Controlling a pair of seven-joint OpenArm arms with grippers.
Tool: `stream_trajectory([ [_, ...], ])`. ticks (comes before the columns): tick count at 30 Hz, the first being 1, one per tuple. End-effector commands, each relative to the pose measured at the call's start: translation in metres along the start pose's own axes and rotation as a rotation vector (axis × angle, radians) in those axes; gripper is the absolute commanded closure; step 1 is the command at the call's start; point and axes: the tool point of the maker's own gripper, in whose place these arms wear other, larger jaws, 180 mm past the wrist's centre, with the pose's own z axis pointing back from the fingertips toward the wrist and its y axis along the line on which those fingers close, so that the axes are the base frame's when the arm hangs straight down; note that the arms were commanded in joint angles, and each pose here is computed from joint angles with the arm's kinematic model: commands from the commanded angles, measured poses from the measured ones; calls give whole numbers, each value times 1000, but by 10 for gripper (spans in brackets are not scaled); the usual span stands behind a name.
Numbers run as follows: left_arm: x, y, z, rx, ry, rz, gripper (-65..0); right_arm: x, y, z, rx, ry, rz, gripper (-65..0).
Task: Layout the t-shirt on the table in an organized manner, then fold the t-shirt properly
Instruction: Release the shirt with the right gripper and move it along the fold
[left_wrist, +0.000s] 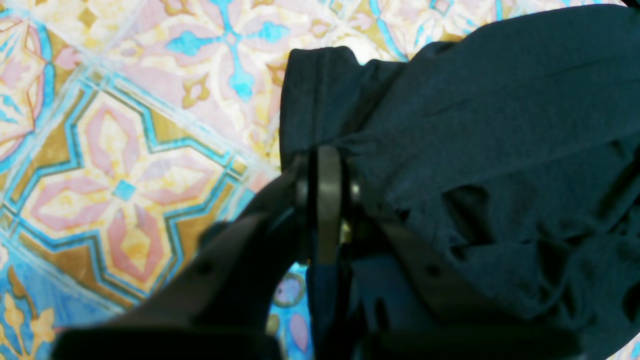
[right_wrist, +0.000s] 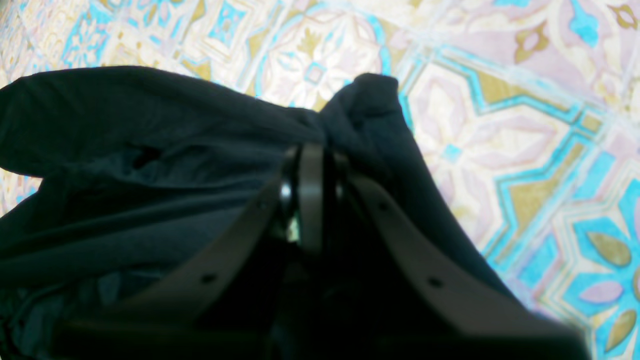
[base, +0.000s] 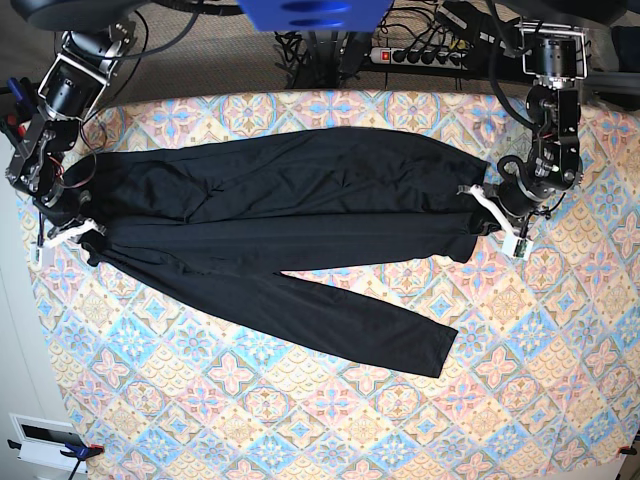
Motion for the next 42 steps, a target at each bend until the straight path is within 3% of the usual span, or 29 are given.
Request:
stream_trajectory([
  [1,13,4,4,8,-39,-12,0,26,-1,6,-1,-59,27,0],
  [4,9,2,4,1,-32,-5,-30,25,-1,6,0,-57,28,-26],
  [11,4,-9,-1,-19,-34,23,-184,28,0,7,1,-62,34,-161],
  [16,7,-9,0,-21,-40,21,-247,29,-1,8,0,-69,29,-188],
  [27,7,-9,0,-20,-41,21,-260,35,-3,10,-5,-85,30,-188],
  [35,6,-10,0,-22,-40,24,-260,69,-22,41,-58,-220,-2,-188],
  [42,6,-10,0,-22,-40,24,-260,101,-16,64,-74,-318,52,-188],
])
